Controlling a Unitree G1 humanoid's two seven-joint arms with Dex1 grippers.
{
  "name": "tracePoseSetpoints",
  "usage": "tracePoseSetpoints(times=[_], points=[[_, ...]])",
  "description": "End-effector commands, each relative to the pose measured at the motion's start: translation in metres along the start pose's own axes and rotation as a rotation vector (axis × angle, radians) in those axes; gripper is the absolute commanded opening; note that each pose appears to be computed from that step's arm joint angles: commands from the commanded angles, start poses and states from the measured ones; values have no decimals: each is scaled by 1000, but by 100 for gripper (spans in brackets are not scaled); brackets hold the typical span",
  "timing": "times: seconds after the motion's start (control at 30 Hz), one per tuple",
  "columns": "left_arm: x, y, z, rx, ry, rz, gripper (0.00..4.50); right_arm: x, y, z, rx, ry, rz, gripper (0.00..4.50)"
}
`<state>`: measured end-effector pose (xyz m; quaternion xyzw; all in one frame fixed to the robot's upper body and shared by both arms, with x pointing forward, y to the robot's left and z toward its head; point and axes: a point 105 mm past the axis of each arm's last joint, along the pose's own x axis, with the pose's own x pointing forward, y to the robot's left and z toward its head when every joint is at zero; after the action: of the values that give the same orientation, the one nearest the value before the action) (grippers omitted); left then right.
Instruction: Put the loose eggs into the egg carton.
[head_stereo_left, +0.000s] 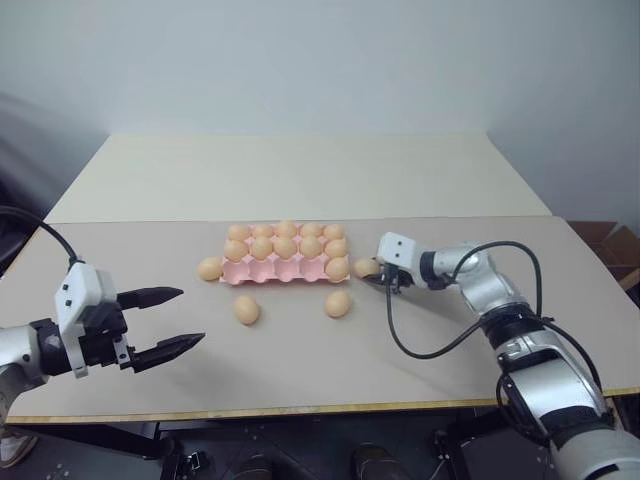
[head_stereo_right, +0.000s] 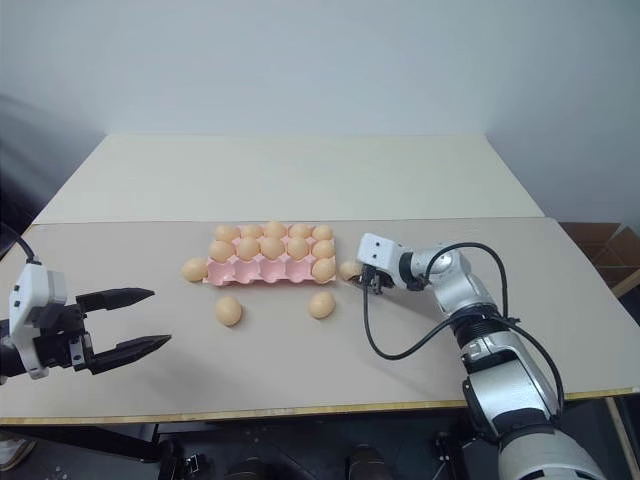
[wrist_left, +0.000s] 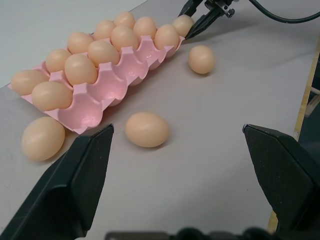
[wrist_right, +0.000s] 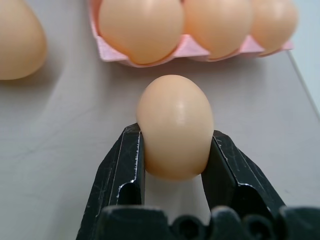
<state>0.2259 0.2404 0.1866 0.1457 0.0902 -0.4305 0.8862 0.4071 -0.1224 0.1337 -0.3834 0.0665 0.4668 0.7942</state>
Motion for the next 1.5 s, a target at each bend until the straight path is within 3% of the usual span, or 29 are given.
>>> tracePoseSetpoints(times=[0.03,0.27,0.53,0.67,0.8,0.87,1.1,1.3,1.5], points=[[-2,0,11,34,-32,-2,450,-20,-22,41,-47,-123,-82,146],[4,2,12,37,-43,-26,450,-2,-3,102,-65,-259,-49,146],[2,2,11,42,-45,-11,450,39,18,109,-22,-197,-9,146],[1,-1,10,39,-45,-2,450,38,19,107,-29,-177,-12,262],[0,-2,8,37,-41,-1,450,23,11,115,-8,-211,-28,407],[1,-3,8,36,-41,-2,450,16,10,117,-3,-225,-32,444],[6,3,8,37,-47,-18,450,-27,13,122,34,-289,-30,444],[-7,14,6,38,-34,-3,450,-84,22,99,63,-301,-17,444],[-27,23,-4,42,34,6,450,-136,46,77,40,-303,105,444]])
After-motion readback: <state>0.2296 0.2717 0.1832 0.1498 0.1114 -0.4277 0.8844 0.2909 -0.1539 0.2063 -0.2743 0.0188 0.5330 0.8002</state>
